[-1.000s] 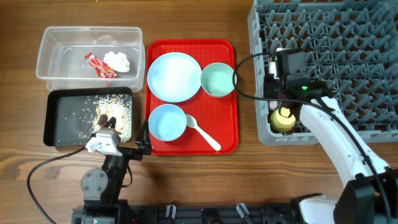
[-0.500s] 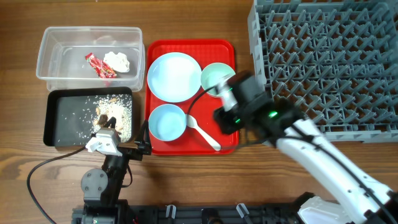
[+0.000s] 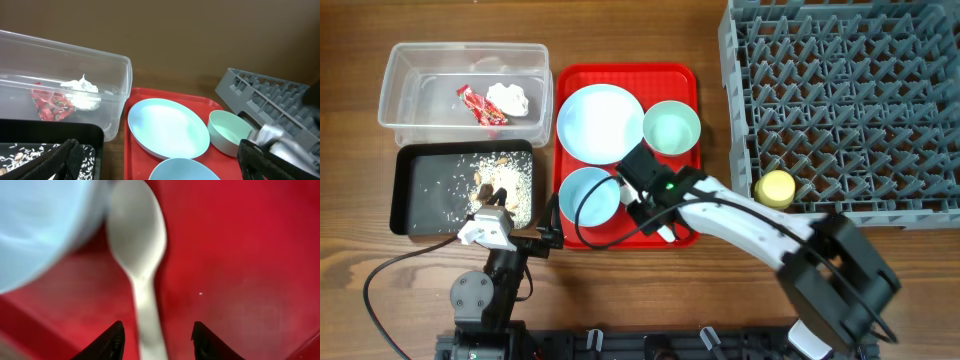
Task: Sort waste into correct bins and load items into the dishwasher rack
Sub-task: 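Reach the right gripper to the white spoon and grasp it, then place the white spoon into the dishwasher rack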
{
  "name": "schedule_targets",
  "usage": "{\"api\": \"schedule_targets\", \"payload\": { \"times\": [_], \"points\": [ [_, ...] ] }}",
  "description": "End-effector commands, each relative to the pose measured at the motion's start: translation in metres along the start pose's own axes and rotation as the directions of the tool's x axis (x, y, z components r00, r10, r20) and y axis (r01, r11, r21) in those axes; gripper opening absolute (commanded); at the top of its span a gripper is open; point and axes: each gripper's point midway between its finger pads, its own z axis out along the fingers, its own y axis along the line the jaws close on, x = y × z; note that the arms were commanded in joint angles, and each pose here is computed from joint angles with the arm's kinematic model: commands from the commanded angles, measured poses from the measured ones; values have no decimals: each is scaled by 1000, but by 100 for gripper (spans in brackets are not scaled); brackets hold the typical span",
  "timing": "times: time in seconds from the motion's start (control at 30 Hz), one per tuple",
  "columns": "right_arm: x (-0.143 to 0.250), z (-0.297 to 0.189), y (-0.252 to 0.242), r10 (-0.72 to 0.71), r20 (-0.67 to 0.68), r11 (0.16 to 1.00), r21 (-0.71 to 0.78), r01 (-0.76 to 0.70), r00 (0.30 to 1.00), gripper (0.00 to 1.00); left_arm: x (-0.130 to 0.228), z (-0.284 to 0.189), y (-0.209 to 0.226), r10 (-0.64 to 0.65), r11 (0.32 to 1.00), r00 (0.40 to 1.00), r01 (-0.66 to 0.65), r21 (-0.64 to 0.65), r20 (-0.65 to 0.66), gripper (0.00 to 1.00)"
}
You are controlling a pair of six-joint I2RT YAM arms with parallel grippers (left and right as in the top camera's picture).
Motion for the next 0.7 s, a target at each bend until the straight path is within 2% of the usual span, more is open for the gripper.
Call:
{"api": "schedule_targets", "payload": {
  "times": [0.0,0.03,0.07,0.27,0.37,0.53,0.67],
  "points": [
    [17,24,-15,-16,-73,996,83,22,997,41,1,0,1,20,1000,1000,-21,2,4,100],
    [19,27,-15,-9,-83,996,86,16,997,38,1,0,1,21,1000,1000,-21,2,5,100],
    [21,29,-16,5,-91,996,88,3,996,28,1,0,1,21,1000,1000,-21,2,5,100],
    [13,18,-21,69,-52,994,91,-64,996,16,1,0,1,21,1000,1000,-21,2,5,100],
    [7,-1,-27,95,-13,992,88,-94,995,13,1,0,1,21,1000,1000,-21,2,5,100],
    [-9,-64,-31,132,124,990,35,-137,984,12,1,0,1,21,1000,1000,-21,2,5,100],
    [-18,-122,-50,311,266,948,-25,-316,912,12,1,0,1,21,1000,1000,-21,2,5,100]
  ]
}}
